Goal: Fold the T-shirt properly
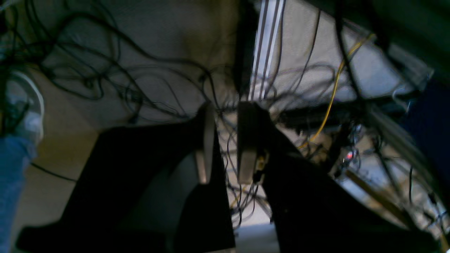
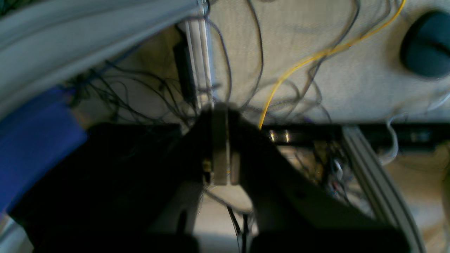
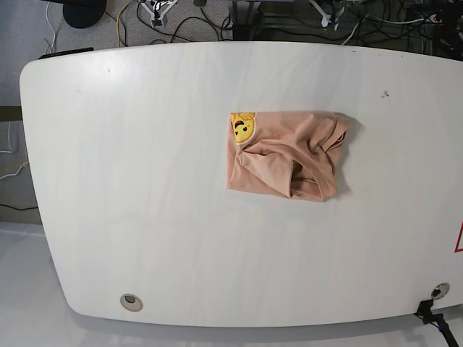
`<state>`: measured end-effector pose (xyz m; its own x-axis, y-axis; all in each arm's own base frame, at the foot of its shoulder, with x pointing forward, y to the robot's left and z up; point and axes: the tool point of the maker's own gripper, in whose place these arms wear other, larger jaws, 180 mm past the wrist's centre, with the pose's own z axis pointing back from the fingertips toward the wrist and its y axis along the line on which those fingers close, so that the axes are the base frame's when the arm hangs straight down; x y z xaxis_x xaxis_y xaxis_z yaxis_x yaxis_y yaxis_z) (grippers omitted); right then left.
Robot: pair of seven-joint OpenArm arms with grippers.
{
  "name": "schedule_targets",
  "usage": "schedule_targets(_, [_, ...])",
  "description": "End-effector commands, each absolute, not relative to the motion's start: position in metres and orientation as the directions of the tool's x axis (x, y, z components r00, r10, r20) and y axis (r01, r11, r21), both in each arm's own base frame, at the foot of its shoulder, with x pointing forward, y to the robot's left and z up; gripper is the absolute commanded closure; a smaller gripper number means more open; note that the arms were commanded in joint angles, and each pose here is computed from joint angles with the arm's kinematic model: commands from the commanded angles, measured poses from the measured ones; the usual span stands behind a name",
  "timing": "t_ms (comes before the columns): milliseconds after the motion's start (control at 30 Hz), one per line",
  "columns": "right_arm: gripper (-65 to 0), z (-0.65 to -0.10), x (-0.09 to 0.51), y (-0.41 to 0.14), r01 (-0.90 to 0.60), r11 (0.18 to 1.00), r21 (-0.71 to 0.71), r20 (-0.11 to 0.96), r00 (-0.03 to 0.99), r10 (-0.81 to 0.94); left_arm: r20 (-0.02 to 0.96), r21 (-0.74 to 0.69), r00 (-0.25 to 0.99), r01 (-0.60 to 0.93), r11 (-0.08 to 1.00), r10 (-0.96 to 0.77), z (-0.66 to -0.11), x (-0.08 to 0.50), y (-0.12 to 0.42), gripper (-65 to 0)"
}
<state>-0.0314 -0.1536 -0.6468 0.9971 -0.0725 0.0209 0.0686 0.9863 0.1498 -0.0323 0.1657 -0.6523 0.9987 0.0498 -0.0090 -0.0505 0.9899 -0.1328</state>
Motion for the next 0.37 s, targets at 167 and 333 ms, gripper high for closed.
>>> schedule_targets(167, [0.0, -0.653, -0.044, -0.157, 0.094, 0.987, 0.131, -0.049, 0.995, -0.088, -0.041, -0.044, 0.996, -0.076, 0.996, 0.074, -0.658, -0.028, 0.180, -9.5])
schedule_targets(333, [0.0, -0.655, -0.036, -0.144, 0.097, 0.984, 0.151, -0.041, 0.995, -0.091, -0.041, -0.002, 0.996, -0.082, 0.997, 0.082, -0.658, -0.026, 0.187, -9.5])
